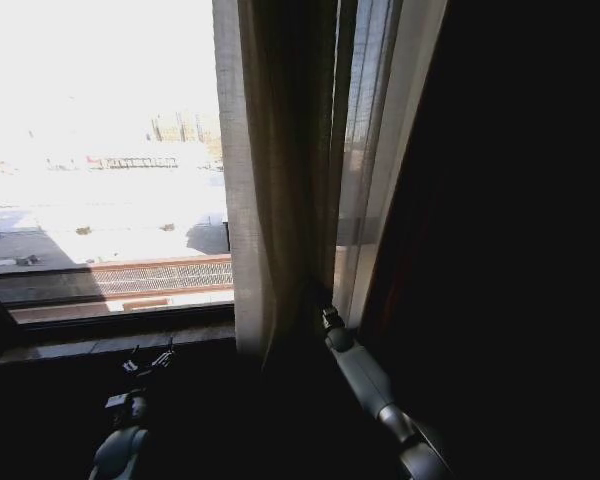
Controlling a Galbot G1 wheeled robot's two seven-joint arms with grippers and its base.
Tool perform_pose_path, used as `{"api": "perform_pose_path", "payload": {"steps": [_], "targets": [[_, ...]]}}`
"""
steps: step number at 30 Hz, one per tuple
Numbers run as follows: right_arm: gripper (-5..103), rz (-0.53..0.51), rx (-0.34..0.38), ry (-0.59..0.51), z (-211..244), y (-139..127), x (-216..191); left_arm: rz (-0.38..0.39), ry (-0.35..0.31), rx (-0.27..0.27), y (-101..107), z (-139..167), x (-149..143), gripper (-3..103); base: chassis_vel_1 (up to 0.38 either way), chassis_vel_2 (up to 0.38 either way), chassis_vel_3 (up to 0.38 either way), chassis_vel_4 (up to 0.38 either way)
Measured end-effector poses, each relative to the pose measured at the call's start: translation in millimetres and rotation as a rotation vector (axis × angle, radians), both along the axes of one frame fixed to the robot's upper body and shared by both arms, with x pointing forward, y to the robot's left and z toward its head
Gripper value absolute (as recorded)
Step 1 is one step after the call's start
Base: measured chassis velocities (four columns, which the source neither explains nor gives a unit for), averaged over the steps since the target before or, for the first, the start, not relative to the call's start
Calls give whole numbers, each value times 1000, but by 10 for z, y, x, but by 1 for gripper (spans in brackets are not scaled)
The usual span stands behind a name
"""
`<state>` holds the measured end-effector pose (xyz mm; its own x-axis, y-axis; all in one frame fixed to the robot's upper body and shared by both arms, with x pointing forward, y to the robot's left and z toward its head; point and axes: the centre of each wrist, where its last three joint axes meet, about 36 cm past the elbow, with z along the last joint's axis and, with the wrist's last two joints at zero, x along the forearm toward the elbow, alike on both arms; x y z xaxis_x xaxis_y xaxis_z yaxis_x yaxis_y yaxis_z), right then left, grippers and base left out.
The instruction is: Open the curtains by pulling them apart, changing their state from closed to fully open.
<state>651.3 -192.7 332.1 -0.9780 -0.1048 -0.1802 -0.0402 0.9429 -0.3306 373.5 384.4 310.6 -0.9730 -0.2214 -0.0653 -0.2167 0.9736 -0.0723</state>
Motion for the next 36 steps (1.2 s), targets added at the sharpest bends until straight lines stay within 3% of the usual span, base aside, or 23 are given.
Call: {"api": "perform_pose_path", "payload": {"steps": [3, 4, 8, 17, 25, 34, 36], "targets": [[0, -126, -6, 0, 85, -197, 20, 0, 0, 0, 0, 0, 0, 100, 0, 0, 0, 0], [0, -126, -6, 0, 85, -197, 20, 0, 0, 0, 0, 0, 0, 100, 0, 0, 0, 0], [0, -257, -27, -12, 159, -602, 18, 0, 0, 0, 0, 0, 0, 100, 0, 0, 0, 0], [0, -429, -85, -5, 189, -1073, -91, 0, 0, 0, 0, 0, 0, 100, 0, 0, 0, 0], [0, -463, -99, -17, 189, -1060, -108, 0, 0, 0, 0, 0, 0, 100, 0, 0, 0, 0], [-3, -391, -77, -20, 161, -786, -192, 0, 0, 0, 0, 0, 0, 100, 0, 0, 0, 0], [5, -362, -64, -19, 158, -708, -239, 0, 0, 0, 0, 0, 0, 100, 0, 0, 0, 0]]}}
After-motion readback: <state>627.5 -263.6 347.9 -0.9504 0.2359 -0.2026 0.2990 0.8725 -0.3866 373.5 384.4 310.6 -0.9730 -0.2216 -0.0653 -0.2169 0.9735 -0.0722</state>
